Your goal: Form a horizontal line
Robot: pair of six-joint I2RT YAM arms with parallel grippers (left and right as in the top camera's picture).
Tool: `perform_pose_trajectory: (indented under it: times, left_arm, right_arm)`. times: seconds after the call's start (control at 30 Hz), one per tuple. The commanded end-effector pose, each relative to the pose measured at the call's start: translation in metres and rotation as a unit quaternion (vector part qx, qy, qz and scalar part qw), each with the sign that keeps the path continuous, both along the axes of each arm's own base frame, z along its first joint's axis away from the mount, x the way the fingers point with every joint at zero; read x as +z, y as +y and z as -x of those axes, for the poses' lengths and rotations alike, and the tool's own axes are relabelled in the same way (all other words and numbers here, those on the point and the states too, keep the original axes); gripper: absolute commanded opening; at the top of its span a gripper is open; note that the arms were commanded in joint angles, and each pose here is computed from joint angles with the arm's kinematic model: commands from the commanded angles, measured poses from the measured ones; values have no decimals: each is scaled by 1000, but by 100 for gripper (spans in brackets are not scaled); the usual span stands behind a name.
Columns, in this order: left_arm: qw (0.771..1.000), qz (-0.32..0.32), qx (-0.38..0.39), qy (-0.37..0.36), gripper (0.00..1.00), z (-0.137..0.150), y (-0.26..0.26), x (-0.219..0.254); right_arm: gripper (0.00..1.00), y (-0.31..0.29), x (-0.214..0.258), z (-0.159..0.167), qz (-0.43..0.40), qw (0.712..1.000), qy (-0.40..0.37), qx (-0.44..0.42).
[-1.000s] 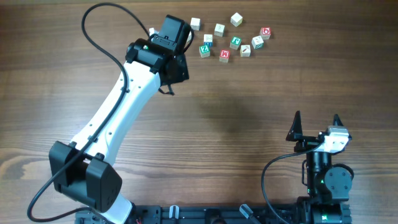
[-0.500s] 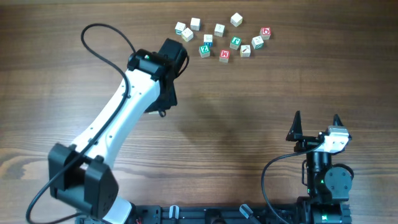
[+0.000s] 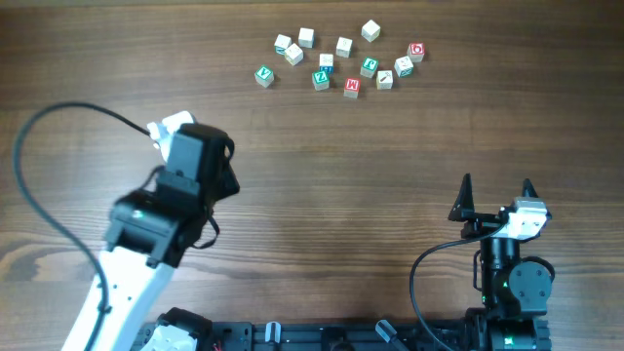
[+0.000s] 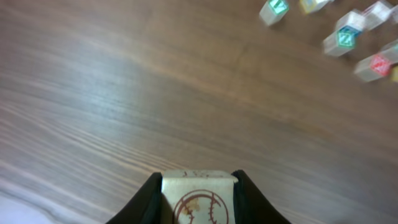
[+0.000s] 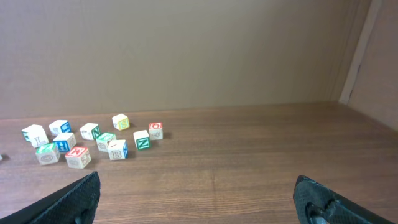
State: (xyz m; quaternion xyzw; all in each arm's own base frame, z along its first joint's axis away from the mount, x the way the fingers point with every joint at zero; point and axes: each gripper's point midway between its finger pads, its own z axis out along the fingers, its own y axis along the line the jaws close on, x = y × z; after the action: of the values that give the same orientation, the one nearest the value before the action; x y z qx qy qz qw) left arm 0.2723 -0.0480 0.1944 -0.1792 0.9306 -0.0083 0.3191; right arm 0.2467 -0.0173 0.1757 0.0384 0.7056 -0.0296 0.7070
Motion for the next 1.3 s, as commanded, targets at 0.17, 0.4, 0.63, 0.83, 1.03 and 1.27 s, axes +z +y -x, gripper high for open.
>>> perform_pose_trajectory:
  times: [0.17, 0.4, 0.63, 0.83, 1.03, 1.27]
  left_arm:
    - [992, -104, -44, 61, 4, 3, 17, -84]
    - [983, -163, -21, 87, 4, -15, 28, -112]
    - [962, -212, -87, 151, 4, -20, 27, -151]
    - [976, -157, -54, 140, 7, -33, 41, -155]
    - [988, -74, -53, 126, 9, -46, 45, -159]
    - [961, -121, -208, 140, 8, -45, 34, -162]
  right_arm:
    - [100, 4, 2, 0, 6, 1000, -4, 11]
    - [100, 4, 2, 0, 6, 1000, -4, 11]
    - [100, 4, 2, 0, 6, 1000, -4, 11]
    - [100, 4, 2, 0, 6, 1000, -4, 11]
    - [100, 4, 2, 0, 6, 1000, -4, 11]
    - [100, 4, 2, 0, 6, 1000, -4, 11]
